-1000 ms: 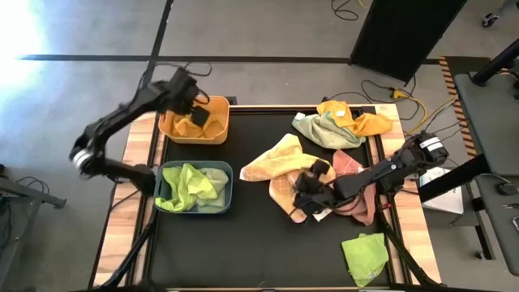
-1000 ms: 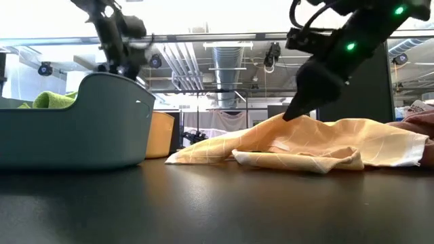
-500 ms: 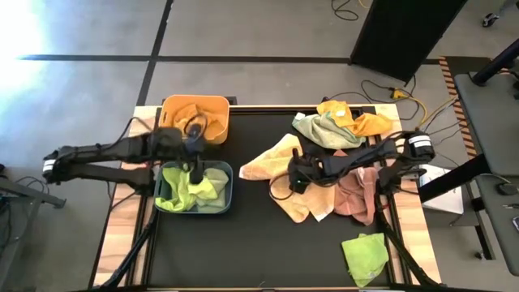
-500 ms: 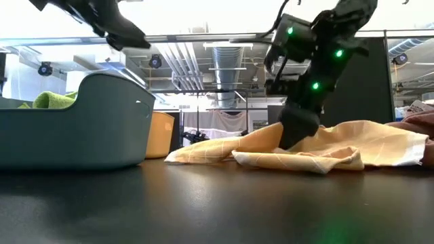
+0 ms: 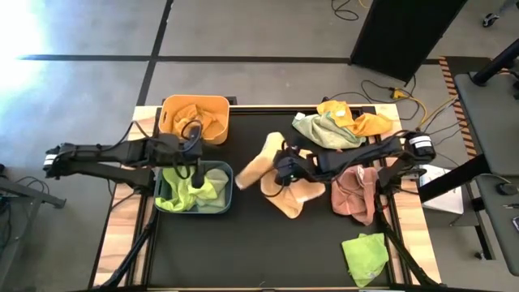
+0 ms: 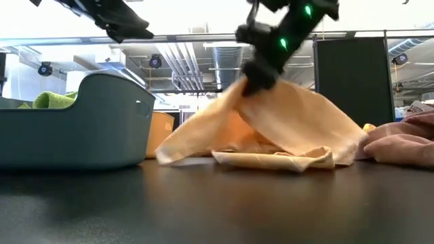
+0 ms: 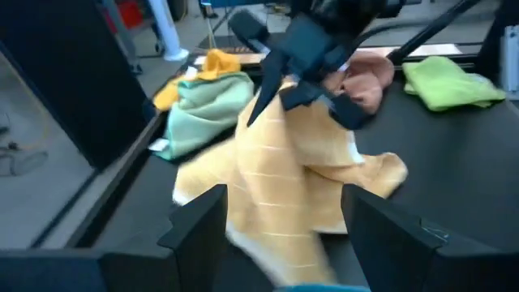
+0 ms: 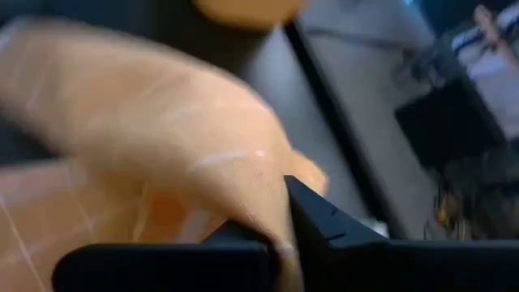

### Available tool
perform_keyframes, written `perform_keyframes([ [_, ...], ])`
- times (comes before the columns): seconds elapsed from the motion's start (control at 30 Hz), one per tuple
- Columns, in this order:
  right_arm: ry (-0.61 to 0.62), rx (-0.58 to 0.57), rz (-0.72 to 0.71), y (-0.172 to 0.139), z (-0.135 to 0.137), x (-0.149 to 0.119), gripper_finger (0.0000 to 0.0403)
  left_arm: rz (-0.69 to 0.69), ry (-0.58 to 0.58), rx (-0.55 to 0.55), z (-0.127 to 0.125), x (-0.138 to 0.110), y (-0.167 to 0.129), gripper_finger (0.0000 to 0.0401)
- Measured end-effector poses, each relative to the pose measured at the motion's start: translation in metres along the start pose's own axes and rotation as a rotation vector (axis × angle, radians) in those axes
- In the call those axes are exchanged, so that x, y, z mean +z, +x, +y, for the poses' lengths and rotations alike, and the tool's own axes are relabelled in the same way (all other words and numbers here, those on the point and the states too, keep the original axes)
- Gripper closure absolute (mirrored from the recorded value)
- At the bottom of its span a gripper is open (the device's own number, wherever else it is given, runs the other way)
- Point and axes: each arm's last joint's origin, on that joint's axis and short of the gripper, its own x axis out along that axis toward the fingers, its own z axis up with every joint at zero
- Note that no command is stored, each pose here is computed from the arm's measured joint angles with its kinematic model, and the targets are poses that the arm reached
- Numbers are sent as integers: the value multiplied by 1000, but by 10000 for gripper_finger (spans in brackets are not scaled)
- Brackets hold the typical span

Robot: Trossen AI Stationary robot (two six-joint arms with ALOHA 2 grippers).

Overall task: Sort microfiber towel by color & place in baskets
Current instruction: Put the orange towel into the yellow bin

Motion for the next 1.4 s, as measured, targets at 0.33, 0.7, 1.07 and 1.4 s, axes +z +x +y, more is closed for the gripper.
perform_keyframes([
  [0.33,0,304,-353,-26,-2,58,393,-9,109,-2,-4,32,40,175],
  [0.7,-71,374,-510,-61,13,79,393,35,143,-328,-17,32,81,175],
  [1.07,-57,340,-633,-86,6,99,394,54,144,-403,-24,32,112,180],
  [1.4,-40,348,-635,-99,-4,99,380,68,160,-413,-23,36,110,277],
])
